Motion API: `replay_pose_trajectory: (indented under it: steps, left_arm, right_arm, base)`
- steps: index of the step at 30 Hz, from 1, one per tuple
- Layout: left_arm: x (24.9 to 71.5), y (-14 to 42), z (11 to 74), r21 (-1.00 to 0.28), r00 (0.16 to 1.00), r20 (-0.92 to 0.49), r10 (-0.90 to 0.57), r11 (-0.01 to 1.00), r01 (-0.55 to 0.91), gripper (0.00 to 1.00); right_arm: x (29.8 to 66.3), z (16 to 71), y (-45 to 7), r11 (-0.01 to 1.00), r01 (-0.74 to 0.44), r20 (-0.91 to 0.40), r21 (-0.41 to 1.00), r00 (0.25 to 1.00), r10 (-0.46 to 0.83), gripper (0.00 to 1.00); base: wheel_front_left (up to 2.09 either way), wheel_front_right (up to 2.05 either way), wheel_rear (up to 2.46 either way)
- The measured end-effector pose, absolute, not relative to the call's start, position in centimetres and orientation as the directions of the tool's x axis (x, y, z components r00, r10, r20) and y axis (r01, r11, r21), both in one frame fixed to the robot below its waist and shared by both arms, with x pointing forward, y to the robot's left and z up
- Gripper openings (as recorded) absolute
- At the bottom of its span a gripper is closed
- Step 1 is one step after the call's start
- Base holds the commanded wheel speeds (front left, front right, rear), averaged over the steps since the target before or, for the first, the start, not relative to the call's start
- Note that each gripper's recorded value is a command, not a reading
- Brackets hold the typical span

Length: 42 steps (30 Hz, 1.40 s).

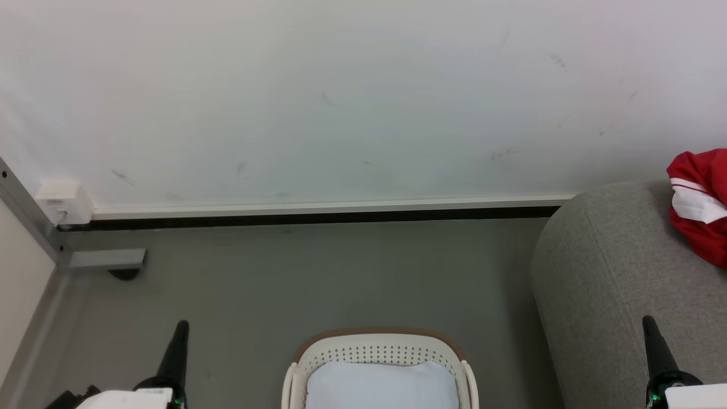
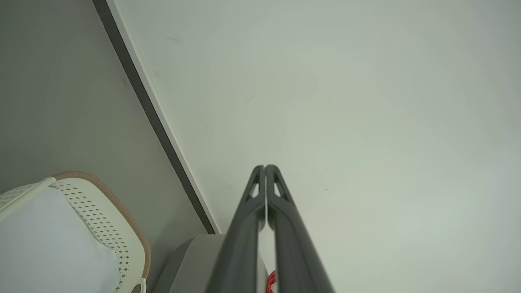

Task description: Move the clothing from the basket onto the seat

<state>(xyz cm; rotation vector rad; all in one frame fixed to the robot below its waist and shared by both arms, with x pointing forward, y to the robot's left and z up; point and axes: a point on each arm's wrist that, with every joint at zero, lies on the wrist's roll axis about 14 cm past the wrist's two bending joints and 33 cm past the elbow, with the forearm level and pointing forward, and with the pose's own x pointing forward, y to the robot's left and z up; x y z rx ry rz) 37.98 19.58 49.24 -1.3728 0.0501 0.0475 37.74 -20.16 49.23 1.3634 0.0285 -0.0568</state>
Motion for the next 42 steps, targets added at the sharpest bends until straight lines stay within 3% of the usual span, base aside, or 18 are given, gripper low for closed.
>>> replay_pose_trajectory:
  steps: [28, 42]
  left_arm:
    - [38.8, 20.0, 50.4, -1.0, 1.0, -0.013, -0.001, 0.003, -0.013, 0.0]
    - [38.8, 20.0, 50.4, -1.0, 1.0, -0.009, -0.001, 0.002, -0.009, 0.0]
  right_arm:
    - [38.7, 50.3, -19.8, -0.006, 0.012, -0.012, 1.0, 1.0, 0.002, 0.0]
    - [38.7, 50.3, -19.9, -0.008, 0.011, -0.011, 1.0, 1.0, 0.001, 0.0]
  base:
    - [0.0, 0.0, 0.0]
    - [0.0, 0.0, 0.0]
